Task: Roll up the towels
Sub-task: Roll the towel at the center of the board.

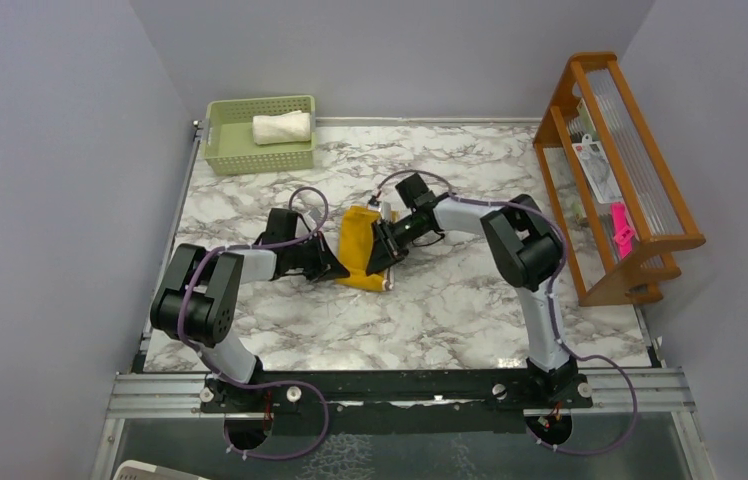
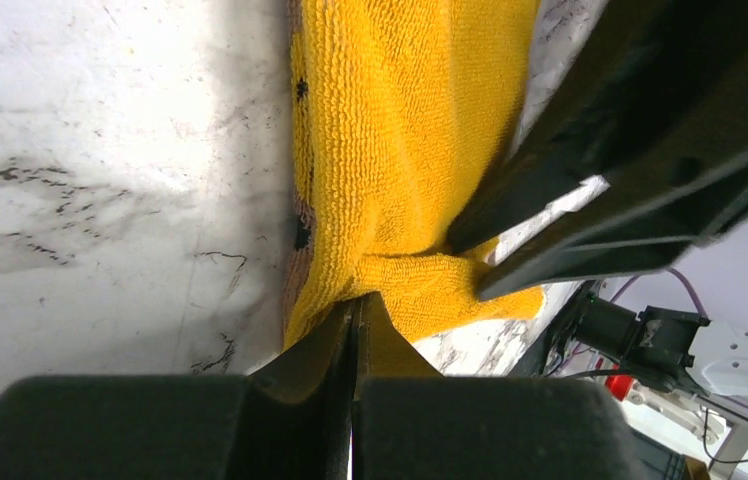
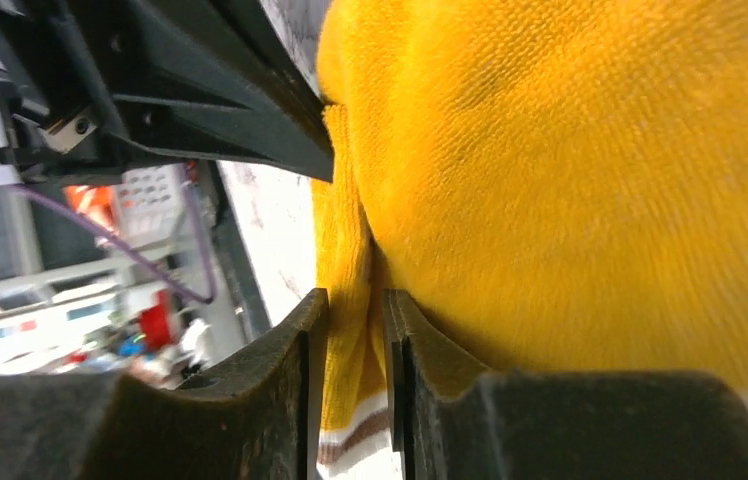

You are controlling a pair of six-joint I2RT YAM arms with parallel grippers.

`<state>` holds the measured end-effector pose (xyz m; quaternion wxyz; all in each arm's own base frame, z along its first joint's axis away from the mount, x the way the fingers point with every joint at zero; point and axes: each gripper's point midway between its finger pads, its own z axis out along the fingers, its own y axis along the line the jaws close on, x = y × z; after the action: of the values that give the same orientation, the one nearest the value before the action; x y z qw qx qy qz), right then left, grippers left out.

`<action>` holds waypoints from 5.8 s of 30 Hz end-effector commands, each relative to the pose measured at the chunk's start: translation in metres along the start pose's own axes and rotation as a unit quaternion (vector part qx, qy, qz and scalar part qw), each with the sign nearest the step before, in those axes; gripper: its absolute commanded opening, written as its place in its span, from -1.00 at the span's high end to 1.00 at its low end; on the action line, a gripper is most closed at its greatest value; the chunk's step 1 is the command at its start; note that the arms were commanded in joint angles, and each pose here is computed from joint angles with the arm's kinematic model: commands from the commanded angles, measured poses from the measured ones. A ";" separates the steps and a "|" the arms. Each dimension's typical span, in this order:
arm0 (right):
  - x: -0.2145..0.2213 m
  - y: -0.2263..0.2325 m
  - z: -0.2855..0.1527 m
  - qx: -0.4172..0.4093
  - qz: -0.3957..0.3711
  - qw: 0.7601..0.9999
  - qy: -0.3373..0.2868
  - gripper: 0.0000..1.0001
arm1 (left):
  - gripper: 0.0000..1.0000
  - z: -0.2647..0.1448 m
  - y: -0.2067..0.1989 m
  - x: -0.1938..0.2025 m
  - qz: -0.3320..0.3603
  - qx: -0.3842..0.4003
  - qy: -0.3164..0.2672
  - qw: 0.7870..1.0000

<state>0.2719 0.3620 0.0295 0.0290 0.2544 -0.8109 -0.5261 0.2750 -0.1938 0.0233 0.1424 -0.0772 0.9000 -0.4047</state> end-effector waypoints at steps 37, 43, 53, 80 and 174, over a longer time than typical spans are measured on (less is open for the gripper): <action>0.031 -0.020 -0.013 0.261 -0.140 0.954 -0.048 0.99 | 1.00 -0.009 0.080 0.000 -0.019 -0.165 -0.042 0.985; 0.030 -0.025 -0.032 0.243 -0.114 0.960 -0.077 0.99 | 1.00 -0.010 0.081 0.000 -0.017 -0.168 -0.041 0.985; -0.001 0.047 -0.046 0.235 -0.261 0.925 -0.148 0.38 | 1.00 -0.009 0.080 -0.001 -0.014 -0.166 -0.038 0.985; 0.027 0.046 0.018 0.216 -0.674 0.706 -0.023 -0.13 | 1.00 -0.004 0.078 0.001 -0.017 -0.152 -0.029 0.988; -0.011 0.025 0.012 -0.093 0.069 0.993 0.016 0.98 | 1.00 -0.059 -0.074 -0.051 0.104 0.129 -0.074 0.983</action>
<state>0.2680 0.3855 0.0435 0.0503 0.2588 -0.7899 -0.5537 0.3030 -0.1787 0.1258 0.2595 0.0050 0.8409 -0.4749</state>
